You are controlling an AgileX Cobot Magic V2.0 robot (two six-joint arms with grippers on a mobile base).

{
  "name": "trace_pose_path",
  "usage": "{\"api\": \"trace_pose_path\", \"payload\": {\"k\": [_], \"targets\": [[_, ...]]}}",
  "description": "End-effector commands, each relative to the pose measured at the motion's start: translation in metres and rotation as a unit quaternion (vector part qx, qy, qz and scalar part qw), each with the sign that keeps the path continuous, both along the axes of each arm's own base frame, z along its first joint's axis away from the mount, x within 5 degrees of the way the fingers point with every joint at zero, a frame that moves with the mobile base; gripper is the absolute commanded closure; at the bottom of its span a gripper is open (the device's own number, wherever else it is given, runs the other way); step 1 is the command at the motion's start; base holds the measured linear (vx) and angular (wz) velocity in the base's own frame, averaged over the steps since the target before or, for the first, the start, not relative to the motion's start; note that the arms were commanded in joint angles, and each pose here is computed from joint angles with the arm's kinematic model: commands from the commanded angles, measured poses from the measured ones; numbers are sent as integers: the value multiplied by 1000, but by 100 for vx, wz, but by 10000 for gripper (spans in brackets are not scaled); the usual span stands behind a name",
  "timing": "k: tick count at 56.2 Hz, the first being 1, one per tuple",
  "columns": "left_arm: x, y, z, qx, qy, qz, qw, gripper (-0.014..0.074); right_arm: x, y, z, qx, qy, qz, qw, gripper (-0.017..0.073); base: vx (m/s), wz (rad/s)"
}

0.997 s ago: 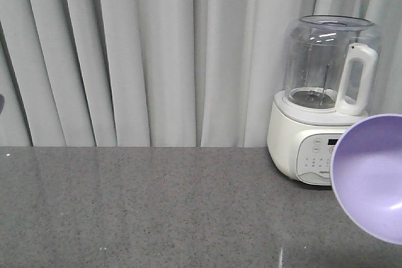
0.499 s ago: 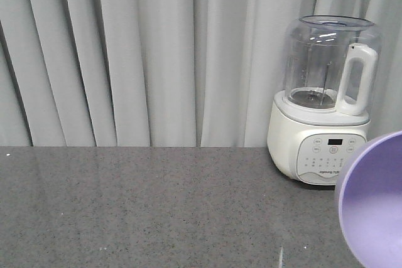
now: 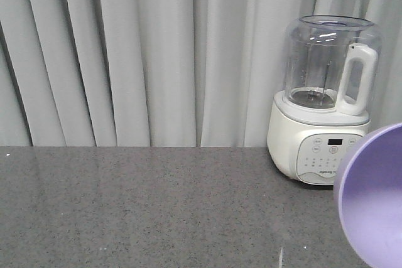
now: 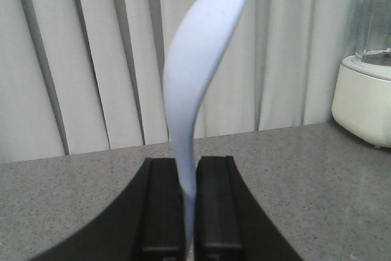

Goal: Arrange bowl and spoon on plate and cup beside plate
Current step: 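Hold spoon and bowl while driving to the counter with the plate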

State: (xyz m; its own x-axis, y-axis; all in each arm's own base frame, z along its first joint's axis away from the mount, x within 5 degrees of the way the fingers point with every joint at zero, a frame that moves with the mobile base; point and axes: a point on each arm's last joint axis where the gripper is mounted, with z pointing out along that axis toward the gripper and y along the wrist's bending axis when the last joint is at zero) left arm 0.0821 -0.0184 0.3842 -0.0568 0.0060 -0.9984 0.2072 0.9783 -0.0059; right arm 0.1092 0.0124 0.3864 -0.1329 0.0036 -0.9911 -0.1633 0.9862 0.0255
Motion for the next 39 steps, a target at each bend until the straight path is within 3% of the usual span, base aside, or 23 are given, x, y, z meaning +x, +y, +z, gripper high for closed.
{"api": "trace_pose_path", "payload": {"k": [1, 24, 39], "targets": [[-1, 1, 15, -19, -48, 8, 999, 591, -1, -4, 15, 10, -49, -23, 998, 568, 0, 0], [-1, 1, 15, -19, -48, 8, 999, 591, -1, -4, 15, 10, -49, -23, 998, 568, 0, -2], [-1, 1, 15, -19, -48, 8, 999, 591, -1, -4, 15, 10, -49, -23, 998, 568, -6, -26]]}}
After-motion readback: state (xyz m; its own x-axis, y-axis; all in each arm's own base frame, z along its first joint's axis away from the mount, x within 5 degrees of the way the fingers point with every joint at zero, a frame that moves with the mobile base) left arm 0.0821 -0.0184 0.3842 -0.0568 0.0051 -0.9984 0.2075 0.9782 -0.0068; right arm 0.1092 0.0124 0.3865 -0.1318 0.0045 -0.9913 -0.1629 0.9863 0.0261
